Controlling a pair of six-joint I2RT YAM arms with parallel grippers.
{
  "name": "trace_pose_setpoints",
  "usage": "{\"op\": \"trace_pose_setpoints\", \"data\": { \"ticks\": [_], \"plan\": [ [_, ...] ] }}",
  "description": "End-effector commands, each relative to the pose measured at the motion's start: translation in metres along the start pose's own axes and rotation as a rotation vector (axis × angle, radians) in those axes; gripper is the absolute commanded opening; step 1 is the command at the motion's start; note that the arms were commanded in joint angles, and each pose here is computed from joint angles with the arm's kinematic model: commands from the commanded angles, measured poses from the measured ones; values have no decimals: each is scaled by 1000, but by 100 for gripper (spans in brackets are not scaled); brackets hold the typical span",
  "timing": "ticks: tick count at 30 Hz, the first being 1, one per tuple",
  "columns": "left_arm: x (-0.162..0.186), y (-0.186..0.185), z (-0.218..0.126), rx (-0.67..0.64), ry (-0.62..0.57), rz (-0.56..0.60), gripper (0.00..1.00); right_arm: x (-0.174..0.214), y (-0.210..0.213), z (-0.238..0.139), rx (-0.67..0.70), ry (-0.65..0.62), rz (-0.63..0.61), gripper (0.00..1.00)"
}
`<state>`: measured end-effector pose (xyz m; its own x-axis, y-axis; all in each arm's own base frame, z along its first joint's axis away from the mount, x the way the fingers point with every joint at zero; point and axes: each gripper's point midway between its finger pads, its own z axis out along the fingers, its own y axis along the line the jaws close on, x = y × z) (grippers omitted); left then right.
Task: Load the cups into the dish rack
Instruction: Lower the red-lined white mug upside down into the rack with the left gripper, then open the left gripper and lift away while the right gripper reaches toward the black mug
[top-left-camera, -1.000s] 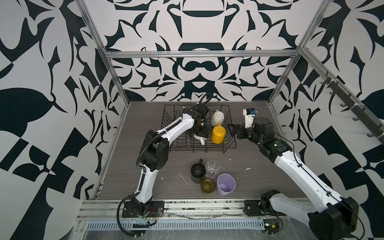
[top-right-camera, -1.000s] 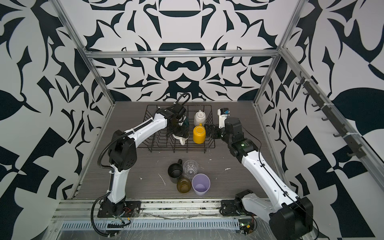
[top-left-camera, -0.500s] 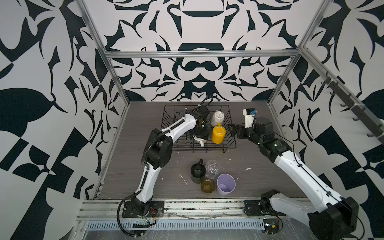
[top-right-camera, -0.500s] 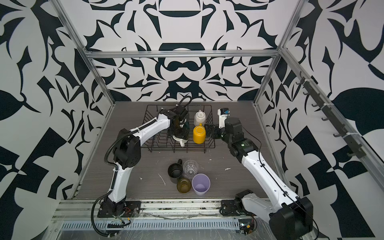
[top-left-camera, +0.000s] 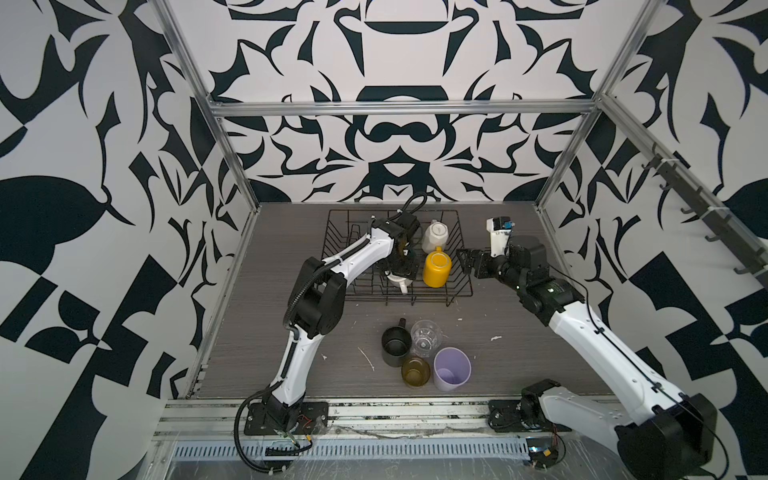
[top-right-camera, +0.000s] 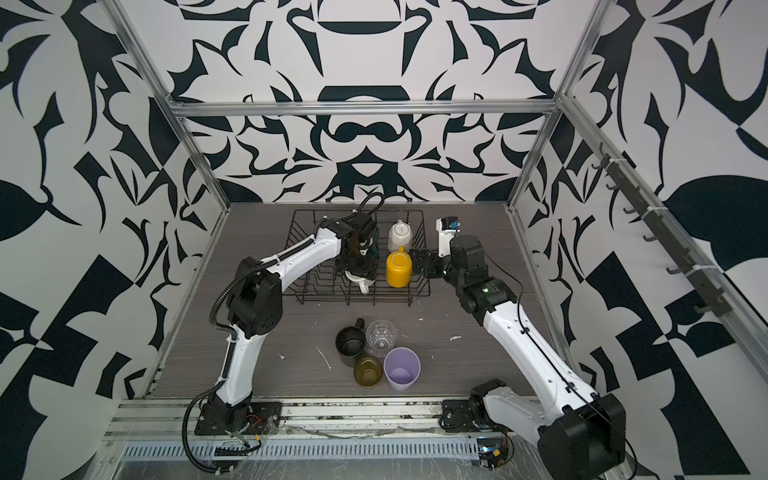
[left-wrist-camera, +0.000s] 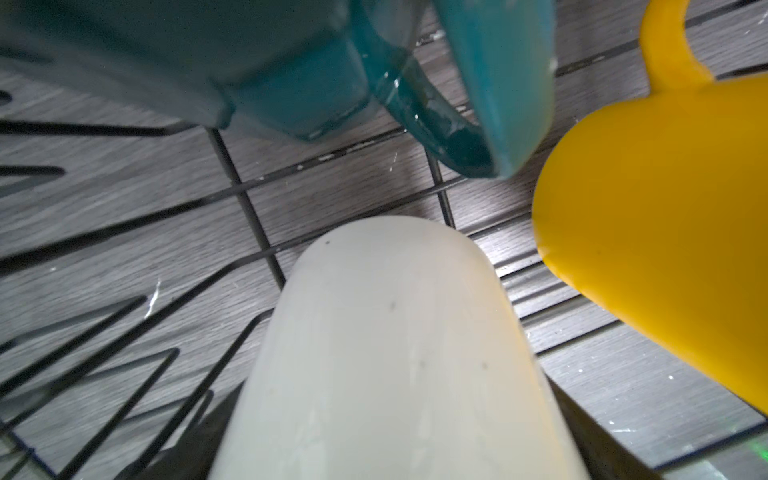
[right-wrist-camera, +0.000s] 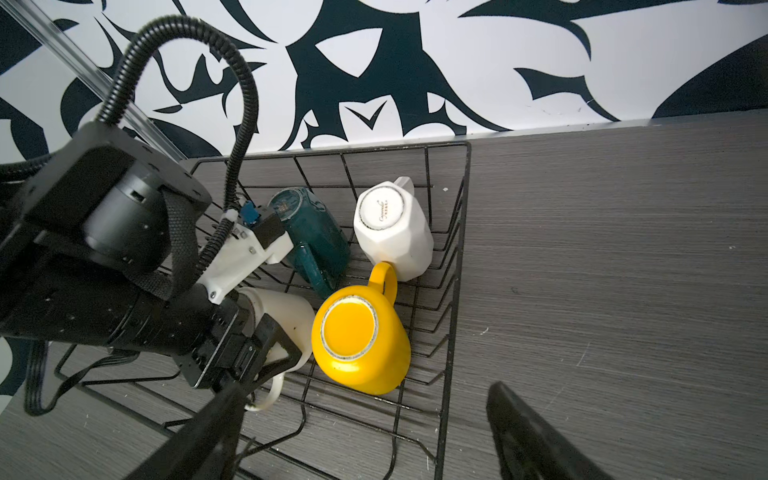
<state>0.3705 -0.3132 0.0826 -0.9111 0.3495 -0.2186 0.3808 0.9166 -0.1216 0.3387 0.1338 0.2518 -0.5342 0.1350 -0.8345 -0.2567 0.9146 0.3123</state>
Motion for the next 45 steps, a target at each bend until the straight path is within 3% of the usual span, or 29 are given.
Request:
{"op": "trace_pose_setpoints", "data": {
  "ticks": [1,14,16,29,36,45],
  "plan": [
    [0,0,-2,-14,14,-7,79,-14,5,-7,-20,-51,-15,93],
    [1,2,4,-27,27,-11,90,-14,4,-7,-19,-51,-14,93],
    [2,2,5,-27,30,-12,98,-14,4,-7,-20,-51,-14,93],
    [-3,-2,-8,-5,-4,-12,100,-15,4,-8,-20,-52,-16,93],
    [-23,-6,-51,24,-165,-6,99,-12,4,-7,-13,-15,-30,89],
    [-46,8,-130,-8,-536,-17,100,2,8,1,-28,119,-69,82]
  ]
}}
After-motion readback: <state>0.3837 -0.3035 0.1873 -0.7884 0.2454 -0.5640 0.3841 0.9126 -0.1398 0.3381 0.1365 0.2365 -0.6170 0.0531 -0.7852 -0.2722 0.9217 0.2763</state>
